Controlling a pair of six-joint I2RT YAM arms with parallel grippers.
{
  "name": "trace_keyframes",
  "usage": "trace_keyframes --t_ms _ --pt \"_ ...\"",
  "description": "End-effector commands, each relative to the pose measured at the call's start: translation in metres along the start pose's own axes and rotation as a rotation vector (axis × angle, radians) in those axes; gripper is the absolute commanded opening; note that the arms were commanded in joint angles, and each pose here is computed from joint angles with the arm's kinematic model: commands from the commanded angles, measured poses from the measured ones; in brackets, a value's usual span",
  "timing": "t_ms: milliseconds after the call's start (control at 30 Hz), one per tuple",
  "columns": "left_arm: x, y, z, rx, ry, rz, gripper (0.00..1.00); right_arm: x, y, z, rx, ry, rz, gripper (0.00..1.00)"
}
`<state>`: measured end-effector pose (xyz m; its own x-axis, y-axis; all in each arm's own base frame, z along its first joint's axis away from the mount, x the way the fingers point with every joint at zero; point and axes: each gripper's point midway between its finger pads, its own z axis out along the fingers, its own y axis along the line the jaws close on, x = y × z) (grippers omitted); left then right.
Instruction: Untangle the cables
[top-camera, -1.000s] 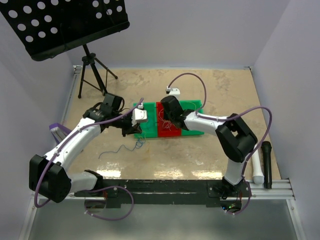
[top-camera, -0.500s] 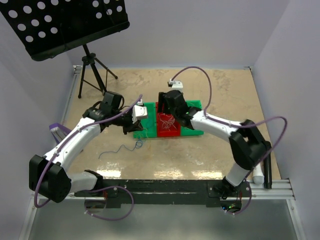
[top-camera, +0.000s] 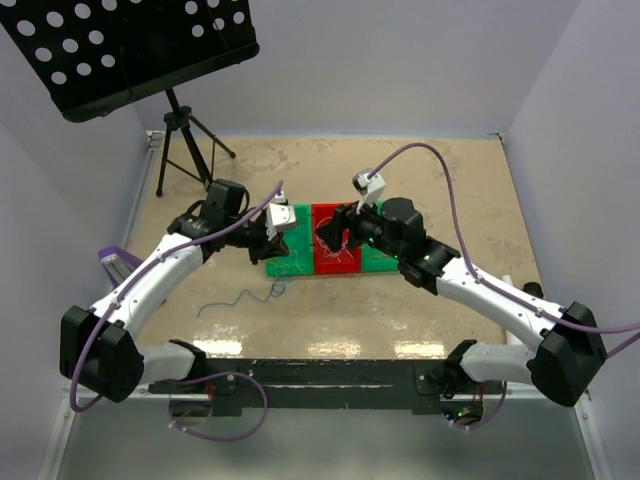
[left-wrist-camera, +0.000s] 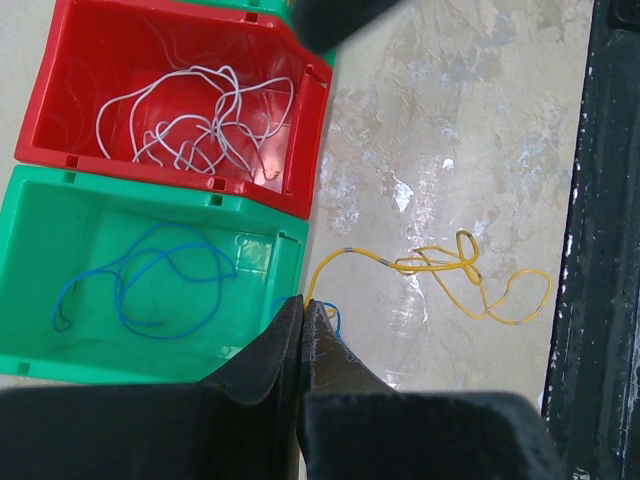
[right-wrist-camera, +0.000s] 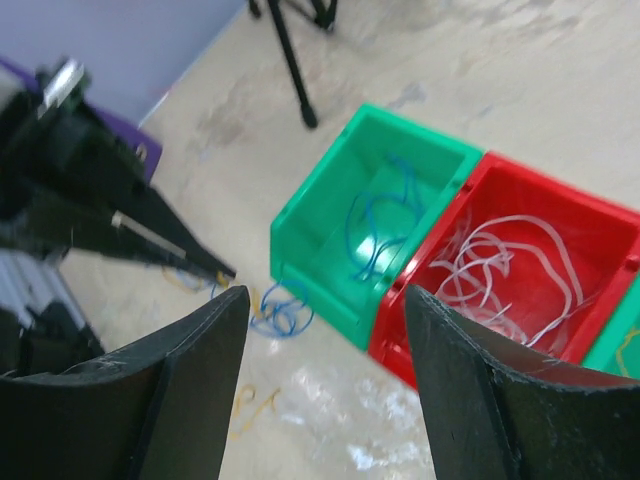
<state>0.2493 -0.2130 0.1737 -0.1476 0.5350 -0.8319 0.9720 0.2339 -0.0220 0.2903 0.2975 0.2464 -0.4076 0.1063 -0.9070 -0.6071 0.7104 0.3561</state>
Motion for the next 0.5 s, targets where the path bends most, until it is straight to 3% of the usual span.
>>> trace_keyframes --t_ms 0,300,467 --pt "-0.026 0.010 -0.004 -0.027 -0.069 0.023 0.00 0.012 0.042 -0.015 -0.232 0.051 -0.059 0.67" --pt "-0.034 0.014 -0.002 -0.024 -0.082 0.007 0.00 0.038 0.079 0.002 -0.316 0.139 -0.084 0.67" --pt "-0.032 0.014 -0.003 -0.029 -0.075 0.013 0.00 0.051 0.076 0.015 -0.274 0.170 -0.079 0.56"
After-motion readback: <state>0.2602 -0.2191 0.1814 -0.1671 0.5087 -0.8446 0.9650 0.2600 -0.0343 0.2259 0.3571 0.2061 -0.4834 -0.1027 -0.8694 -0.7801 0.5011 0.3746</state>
